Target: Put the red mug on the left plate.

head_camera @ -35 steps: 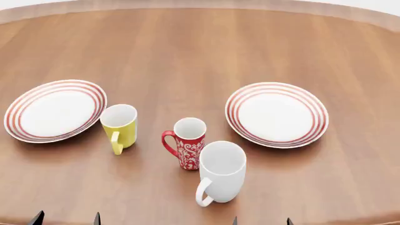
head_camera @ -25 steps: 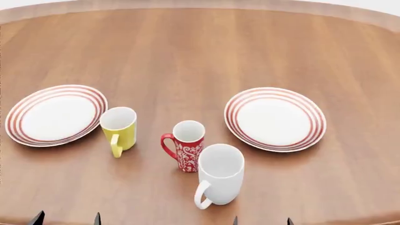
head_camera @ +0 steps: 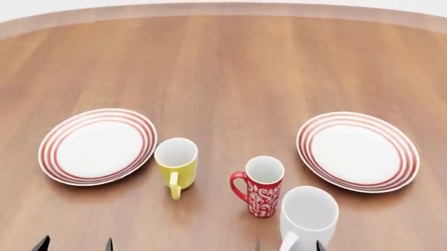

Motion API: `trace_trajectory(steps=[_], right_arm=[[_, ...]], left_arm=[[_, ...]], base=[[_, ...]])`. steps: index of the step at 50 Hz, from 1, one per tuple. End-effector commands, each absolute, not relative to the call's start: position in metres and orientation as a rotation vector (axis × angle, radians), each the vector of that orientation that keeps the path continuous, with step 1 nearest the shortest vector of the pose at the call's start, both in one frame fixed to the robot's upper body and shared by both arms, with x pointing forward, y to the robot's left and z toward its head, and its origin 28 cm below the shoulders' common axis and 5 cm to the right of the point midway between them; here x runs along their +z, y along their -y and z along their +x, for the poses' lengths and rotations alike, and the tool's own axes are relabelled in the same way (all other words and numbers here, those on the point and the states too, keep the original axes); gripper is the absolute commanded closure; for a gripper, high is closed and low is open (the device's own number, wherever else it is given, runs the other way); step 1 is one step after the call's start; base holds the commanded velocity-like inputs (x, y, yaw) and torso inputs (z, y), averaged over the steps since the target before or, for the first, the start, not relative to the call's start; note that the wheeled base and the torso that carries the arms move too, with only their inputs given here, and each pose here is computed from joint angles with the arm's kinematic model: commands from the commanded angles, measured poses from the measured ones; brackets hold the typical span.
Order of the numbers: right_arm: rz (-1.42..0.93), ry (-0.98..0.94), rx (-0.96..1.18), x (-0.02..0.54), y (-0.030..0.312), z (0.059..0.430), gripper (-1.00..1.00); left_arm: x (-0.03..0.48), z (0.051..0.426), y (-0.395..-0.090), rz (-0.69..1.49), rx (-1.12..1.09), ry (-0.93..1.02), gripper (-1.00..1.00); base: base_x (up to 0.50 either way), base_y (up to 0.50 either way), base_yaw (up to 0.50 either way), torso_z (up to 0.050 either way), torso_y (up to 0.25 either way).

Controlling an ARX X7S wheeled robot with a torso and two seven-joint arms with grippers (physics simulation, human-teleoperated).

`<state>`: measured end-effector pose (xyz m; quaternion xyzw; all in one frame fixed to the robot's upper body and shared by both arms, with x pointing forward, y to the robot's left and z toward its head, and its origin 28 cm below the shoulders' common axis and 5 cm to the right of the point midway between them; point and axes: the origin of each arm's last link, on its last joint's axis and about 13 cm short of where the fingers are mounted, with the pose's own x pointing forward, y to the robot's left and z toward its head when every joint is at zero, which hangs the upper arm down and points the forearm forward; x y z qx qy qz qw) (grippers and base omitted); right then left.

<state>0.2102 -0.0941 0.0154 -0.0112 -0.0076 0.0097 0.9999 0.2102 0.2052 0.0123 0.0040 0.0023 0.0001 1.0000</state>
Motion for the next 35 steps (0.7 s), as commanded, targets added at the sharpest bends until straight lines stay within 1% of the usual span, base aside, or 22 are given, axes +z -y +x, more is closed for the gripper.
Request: trace_trajectory(steps=[1,35], right_arm=[[-0.026,0.02,0.025,0.0161,0.0938,0.2096,-1.0],[-0.028,0.017,0.027,0.014,0.0939,0.2112,-1.0]], left_arm=[[0.0129,0.2094,-0.2049,0.011,0.001,-0.005,-1.0],[0.0111,0.2111,-0.2059,0.013,0.002,-0.009,-1.0]], base=[[0.23,0.35,0.0,0.0,0.0],[0.26,0.34,0.0,0.0,0.0]])
